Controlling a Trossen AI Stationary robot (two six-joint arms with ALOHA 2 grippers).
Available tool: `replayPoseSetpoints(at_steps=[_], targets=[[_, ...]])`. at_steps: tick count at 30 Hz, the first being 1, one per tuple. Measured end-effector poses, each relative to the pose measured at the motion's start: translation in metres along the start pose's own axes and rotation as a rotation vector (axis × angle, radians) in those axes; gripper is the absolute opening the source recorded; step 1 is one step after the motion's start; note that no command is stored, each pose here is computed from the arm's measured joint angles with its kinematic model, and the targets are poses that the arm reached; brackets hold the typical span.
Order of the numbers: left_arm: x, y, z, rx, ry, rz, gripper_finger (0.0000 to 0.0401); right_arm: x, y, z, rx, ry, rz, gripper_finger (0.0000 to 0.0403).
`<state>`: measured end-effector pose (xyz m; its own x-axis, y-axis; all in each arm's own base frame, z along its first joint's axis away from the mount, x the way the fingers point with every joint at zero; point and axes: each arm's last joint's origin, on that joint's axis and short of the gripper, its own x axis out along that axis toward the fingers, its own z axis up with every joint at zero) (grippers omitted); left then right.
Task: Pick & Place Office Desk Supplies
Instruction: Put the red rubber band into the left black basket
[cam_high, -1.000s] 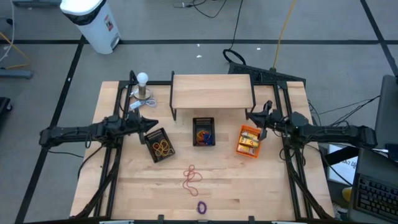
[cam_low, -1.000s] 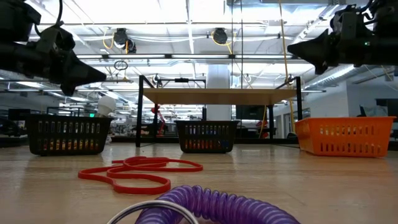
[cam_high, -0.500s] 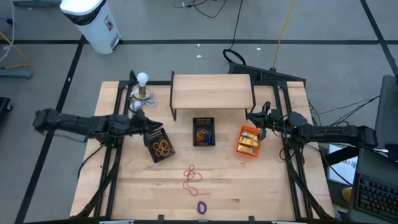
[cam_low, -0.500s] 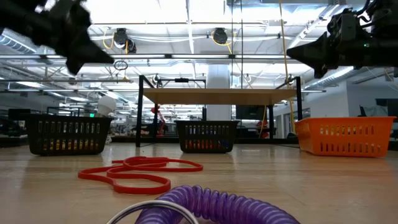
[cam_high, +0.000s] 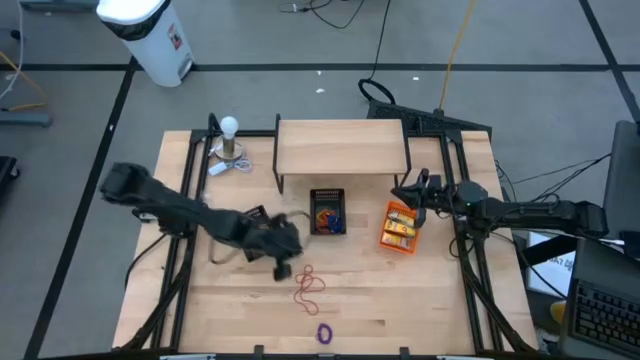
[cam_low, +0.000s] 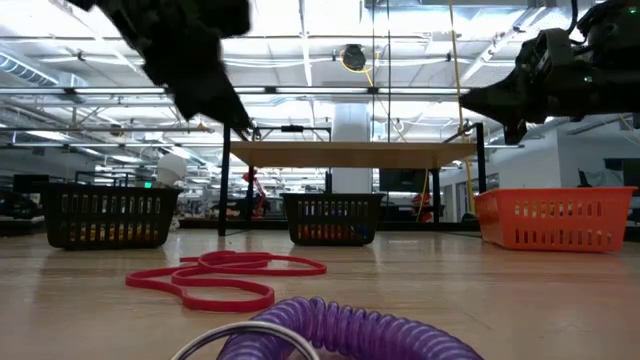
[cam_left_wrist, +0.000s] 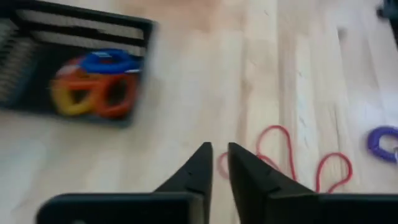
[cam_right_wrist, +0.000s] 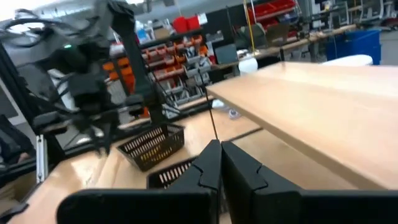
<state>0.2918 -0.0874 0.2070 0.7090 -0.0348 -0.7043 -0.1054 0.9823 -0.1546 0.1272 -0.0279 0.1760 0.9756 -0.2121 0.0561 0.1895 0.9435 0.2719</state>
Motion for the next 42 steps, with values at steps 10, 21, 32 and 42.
replayPoseSetpoints(at_steps=[10, 21, 32, 42], targets=[[0.082, -0.042, -0.006, 0.284, 0.232, -0.054, 0.0139, -0.001, -0.004, -0.013, -0.022, 0.136, -0.04, 0.0004], [0.101, -0.062, 0.009, 0.293, 0.314, 0.019, 0.0143, 0.0, -0.001, -0.005, -0.008, 0.054, -0.013, 0.0004], [0.105, -0.056, 0.004, 0.239, 0.348, -0.02, 0.0143, 0.0, -0.002, -0.007, 0.012, 0.073, -0.016, 0.0004], [0.127, -0.055, -0.013, 0.244, 0.398, 0.017, 0.0139, 0.0, -0.001, -0.007, 0.014, 0.071, -0.015, 0.0004]])
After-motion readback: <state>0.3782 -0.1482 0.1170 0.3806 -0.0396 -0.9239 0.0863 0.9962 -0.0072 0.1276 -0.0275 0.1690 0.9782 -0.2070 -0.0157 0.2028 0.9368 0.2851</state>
